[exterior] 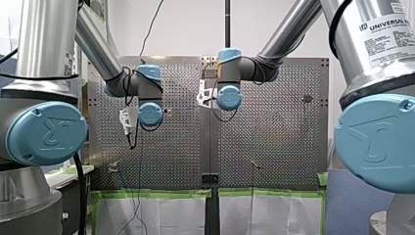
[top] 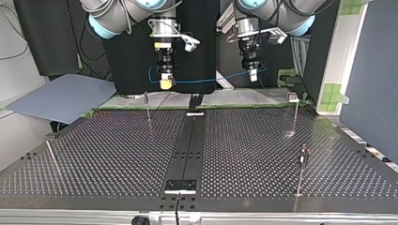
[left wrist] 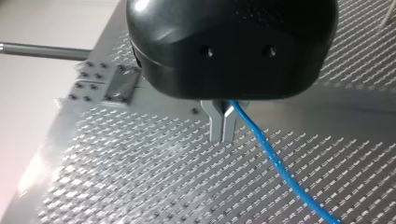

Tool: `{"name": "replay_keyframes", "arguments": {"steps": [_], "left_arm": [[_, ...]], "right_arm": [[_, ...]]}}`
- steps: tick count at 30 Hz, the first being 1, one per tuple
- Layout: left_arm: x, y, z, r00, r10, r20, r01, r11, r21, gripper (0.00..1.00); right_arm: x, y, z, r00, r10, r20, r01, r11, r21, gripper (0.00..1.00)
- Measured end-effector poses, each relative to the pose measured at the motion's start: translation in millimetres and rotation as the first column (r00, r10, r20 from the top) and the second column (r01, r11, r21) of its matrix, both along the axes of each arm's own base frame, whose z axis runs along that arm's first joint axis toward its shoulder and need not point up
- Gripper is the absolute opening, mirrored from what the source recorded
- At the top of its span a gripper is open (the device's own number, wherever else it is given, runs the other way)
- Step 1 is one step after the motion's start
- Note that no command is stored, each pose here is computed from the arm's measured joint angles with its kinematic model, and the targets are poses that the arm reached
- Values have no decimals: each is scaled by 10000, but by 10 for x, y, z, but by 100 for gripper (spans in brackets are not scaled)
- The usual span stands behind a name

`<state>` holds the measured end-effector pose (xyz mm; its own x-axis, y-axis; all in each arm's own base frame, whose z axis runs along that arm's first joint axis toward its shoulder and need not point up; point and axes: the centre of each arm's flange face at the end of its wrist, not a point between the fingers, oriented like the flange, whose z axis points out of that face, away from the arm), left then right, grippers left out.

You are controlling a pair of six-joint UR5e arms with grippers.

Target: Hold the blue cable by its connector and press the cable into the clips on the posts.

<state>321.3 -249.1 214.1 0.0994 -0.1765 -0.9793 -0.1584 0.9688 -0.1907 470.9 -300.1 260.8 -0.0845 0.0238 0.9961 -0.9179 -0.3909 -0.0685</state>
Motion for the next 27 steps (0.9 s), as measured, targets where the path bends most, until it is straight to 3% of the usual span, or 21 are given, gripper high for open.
{"name": "replay_keyframes", "arguments": {"steps": [8, 11, 16, 21, 25, 27], "left_arm": [[74, 89, 435, 9968, 685, 404, -676, 9974, -250, 0], [82, 122, 593, 9945, 895, 540, -876, 9955, -366, 0], [84, 150, 830, 9919, 1016, 756, -977, 9938, -534, 0], [84, 191, 1016, 9898, 1119, 882, -1066, 9923, -627, 0], [66, 218, 1046, 9908, 1134, 737, -1095, 9925, -550, 0], [59, 226, 1046, 9921, 1086, 621, -1058, 9933, -473, 0]], "right_arm": [[-96, -445, 253, 10000, 15, 74, -14, 9999, -152, 0], [-85, -533, 336, 9998, 165, 67, -164, 9997, -194, 0], [0, -574, 462, 9983, 579, 89, -576, 9979, -297, 0], [133, -542, 592, 9936, 1123, 88, -1118, 9927, -444, 0], [250, -486, 692, 9867, 1622, 91, -1614, 9852, -571, 0], [319, -457, 763, 9818, 1899, 104, -1888, 9799, -650, 0]]}}
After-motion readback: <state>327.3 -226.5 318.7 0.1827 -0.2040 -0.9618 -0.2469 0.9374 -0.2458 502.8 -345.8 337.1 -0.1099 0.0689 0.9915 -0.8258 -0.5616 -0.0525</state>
